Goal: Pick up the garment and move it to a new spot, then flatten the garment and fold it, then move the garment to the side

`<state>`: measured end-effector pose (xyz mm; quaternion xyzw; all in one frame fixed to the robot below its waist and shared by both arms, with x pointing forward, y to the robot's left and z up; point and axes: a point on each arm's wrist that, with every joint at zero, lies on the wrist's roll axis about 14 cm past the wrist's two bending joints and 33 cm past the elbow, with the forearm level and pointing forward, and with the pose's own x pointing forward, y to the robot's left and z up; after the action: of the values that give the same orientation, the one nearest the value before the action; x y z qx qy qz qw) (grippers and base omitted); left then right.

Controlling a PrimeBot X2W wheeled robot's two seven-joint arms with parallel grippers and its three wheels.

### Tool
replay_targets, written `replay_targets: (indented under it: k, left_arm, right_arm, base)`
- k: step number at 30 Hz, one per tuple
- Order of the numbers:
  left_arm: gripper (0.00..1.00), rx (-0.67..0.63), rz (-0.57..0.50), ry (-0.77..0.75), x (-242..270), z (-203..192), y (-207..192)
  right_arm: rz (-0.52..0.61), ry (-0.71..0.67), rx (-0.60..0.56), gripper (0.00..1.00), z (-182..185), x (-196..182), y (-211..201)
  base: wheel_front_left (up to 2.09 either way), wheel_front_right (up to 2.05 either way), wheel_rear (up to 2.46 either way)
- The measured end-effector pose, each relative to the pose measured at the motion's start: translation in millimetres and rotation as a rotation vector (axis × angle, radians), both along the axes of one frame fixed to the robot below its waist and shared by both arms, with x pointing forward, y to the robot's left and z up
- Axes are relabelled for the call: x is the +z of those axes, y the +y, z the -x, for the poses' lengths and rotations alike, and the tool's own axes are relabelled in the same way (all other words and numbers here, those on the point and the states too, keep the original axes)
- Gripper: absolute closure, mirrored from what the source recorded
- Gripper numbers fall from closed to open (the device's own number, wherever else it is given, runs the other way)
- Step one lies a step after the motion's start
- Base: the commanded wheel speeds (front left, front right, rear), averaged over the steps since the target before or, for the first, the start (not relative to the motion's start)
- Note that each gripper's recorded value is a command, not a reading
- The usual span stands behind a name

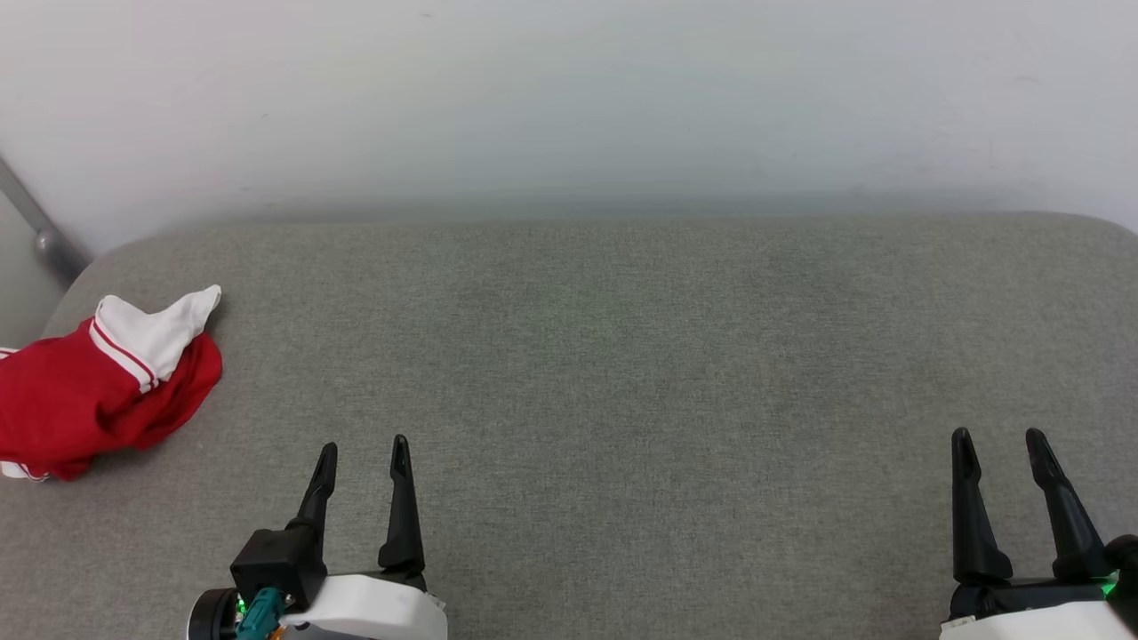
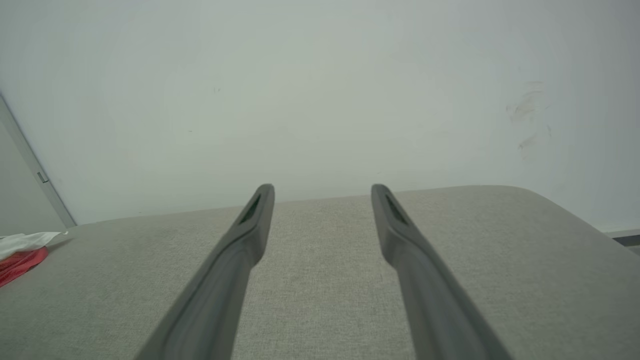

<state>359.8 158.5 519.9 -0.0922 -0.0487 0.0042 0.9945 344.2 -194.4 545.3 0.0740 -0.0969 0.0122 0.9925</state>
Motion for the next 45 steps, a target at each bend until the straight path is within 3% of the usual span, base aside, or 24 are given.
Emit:
replay_targets:
  k: [18,45]
  left_arm:
    - [0.0,0.008,-0.075,-0.023,1.0,3.4,-0.8]
    - [0.0,0.021,-0.066,0.014,-11.1,5.4,4.3]
  right_arm:
    - [0.052,-0.017,0.001,0.0,3.9,0.4,1.9]
    - [0.021,0.009,0.016,0.0,1.0,-8.3,6.1]
  base:
    - [0.0,0.0,0.0]
    - [0.0,0.0,0.0]
